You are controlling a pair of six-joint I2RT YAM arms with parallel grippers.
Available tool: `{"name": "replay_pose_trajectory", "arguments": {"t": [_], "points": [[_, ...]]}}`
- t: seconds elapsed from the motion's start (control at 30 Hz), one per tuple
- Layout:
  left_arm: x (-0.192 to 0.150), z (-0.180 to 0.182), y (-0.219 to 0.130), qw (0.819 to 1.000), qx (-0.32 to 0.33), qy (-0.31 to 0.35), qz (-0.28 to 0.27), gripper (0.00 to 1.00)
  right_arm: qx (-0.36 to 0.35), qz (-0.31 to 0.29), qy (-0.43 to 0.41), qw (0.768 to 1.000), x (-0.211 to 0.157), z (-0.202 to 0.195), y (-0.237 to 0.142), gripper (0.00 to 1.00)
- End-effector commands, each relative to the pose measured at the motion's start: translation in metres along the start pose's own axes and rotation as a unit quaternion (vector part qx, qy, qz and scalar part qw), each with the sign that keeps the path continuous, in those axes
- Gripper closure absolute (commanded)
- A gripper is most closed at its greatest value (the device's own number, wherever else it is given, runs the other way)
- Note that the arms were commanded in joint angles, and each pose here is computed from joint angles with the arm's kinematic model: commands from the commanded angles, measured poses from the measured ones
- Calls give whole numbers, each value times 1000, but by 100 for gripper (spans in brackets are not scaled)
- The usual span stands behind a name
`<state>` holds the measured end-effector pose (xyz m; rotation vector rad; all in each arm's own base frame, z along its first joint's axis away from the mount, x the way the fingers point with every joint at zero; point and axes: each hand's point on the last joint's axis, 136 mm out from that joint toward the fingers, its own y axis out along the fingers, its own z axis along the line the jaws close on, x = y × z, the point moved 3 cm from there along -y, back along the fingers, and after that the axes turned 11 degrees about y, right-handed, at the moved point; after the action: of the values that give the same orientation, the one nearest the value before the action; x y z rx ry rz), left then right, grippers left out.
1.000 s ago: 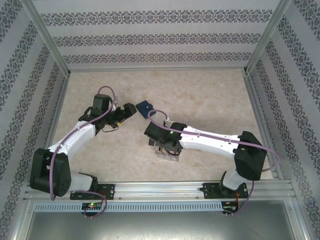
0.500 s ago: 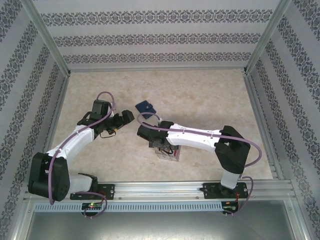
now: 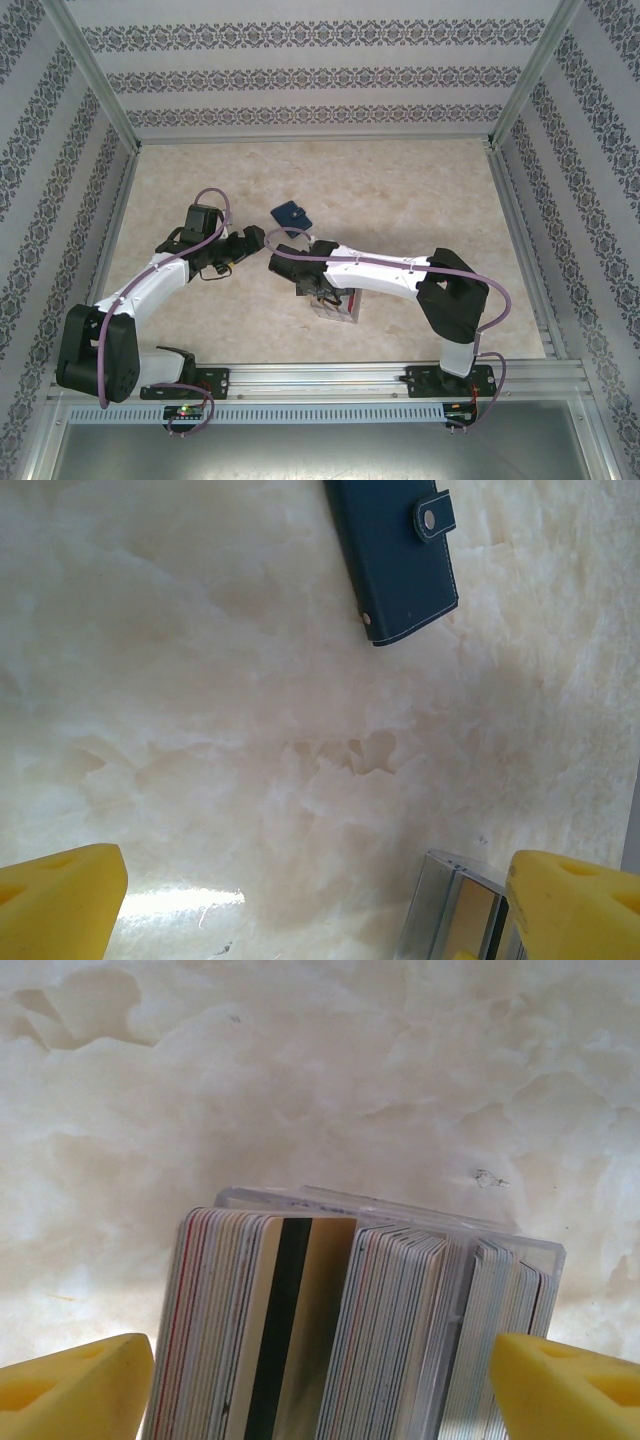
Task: Put the credit cards into the card holder
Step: Move the storage box to the center of the table.
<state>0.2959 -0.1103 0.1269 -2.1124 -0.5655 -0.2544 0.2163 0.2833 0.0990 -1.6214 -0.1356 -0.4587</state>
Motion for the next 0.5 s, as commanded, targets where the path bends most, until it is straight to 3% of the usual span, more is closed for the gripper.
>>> {"name": "replay_pose_trajectory", "arguments": {"t": [0.0,0.33,0.47], "points": [[-1,2,-4,1000,-4,-3,-9,2,1,-2,-10,1000,3,3,-7,10],[-1,13,-7,999,31,-11,-22,1,-47,1,-38,998,-3,-1,9,14],[0,17,-17,998,51,-16,-45,0,-74,-6,-93,993,8,-19,14,22]]}}
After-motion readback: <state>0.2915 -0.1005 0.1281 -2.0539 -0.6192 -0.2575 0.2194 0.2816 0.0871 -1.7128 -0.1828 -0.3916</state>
